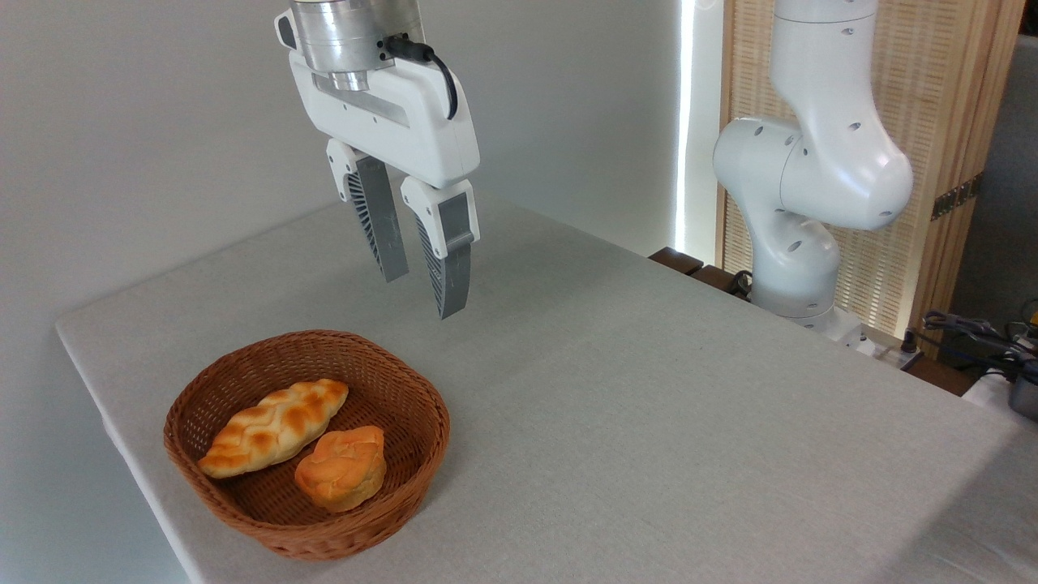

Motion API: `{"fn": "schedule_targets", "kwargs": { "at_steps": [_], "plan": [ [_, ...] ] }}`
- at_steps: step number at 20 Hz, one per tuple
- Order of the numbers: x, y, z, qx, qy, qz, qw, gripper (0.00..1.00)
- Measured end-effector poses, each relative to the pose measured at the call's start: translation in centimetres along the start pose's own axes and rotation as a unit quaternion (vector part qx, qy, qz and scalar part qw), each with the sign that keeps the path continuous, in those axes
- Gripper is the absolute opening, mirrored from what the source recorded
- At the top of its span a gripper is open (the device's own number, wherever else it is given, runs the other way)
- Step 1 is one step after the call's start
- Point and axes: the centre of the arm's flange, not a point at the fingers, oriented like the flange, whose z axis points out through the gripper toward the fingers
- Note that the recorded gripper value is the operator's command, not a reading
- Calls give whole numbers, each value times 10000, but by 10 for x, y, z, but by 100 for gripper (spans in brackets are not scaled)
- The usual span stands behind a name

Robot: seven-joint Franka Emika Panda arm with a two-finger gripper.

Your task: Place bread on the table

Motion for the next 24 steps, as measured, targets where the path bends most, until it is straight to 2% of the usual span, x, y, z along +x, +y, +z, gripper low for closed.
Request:
{"fn": "schedule_targets", "kwargs": {
  "at_steps": [11, 19, 24],
  "plan": [
    [0, 0, 0, 4, 5, -1, 10000, 100],
    [9, -4, -8, 202, 399, -7, 9990, 100],
    [32, 1, -4, 436, 691, 158, 9965, 100]
  ]
}}
